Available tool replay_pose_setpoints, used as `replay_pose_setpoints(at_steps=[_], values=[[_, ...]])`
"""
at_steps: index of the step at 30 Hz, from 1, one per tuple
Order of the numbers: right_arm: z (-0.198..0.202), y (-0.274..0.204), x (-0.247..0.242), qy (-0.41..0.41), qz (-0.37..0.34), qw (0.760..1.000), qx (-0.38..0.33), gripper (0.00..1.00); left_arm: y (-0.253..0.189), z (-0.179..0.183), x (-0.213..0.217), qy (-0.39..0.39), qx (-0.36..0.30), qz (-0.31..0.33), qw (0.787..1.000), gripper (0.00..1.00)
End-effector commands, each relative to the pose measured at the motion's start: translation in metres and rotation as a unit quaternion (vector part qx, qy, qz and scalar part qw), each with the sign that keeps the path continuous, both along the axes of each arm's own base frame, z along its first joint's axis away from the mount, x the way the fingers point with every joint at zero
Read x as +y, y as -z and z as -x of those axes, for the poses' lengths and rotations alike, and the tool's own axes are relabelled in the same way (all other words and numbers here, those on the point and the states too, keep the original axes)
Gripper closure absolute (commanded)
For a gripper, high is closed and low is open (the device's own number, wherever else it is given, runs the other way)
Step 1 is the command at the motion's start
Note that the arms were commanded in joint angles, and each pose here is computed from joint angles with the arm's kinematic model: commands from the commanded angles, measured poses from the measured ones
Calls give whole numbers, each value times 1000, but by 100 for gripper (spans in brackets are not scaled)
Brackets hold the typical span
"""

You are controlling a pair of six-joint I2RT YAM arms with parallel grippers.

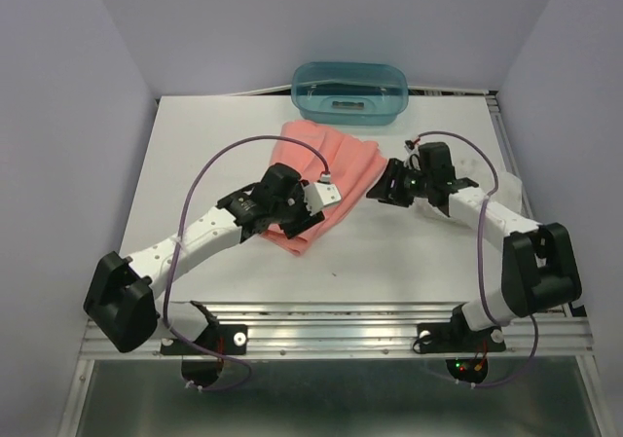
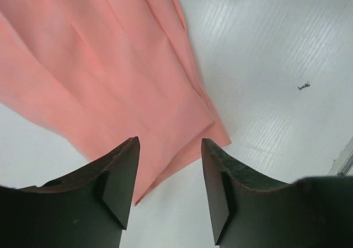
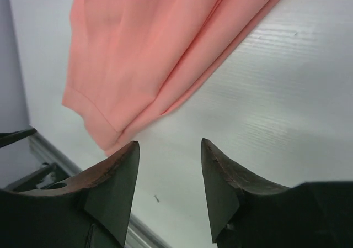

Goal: Fold and stack the skirts
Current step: Fold the skirt

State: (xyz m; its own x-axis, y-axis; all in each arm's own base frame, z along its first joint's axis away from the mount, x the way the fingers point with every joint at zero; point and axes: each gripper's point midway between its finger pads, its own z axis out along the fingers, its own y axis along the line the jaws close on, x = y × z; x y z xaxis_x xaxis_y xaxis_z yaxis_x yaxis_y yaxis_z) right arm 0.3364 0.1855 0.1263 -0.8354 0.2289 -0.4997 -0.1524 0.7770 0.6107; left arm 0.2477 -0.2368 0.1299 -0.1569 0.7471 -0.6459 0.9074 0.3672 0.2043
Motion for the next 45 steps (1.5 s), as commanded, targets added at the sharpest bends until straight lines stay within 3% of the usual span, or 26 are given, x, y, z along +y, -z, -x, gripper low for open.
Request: replay_pose_setpoints(at_steps=[1,5,11,20,23,28,37,41,45], values=[[10,16,28,51,-141,983,106,47,-5,-8,1,-38,-2,4,999,38],[19,30,66,46,-178,973,142,52,3,-17,-2,-68,10,2,998,37],[38,70,107,26,-170,966,193,57,9,-27,-7,-89,8,-1,996,37],[40,111,112,48,-152,965,206,57,21,-14,-14,-68,15,-21,997,36],[38,120,112,55,-150,964,212,58,27,-5,-21,-54,25,-21,998,20],[40,129,110,61,-145,962,223,61,37,-5,-27,-59,36,-24,997,20],[48,144,107,64,-124,962,235,77,55,-16,-30,-85,35,-39,995,25],[46,146,108,62,-122,963,234,86,60,-19,-33,-91,36,-39,994,32],[46,149,108,61,-120,962,236,91,62,-22,-29,-98,27,-52,994,47]])
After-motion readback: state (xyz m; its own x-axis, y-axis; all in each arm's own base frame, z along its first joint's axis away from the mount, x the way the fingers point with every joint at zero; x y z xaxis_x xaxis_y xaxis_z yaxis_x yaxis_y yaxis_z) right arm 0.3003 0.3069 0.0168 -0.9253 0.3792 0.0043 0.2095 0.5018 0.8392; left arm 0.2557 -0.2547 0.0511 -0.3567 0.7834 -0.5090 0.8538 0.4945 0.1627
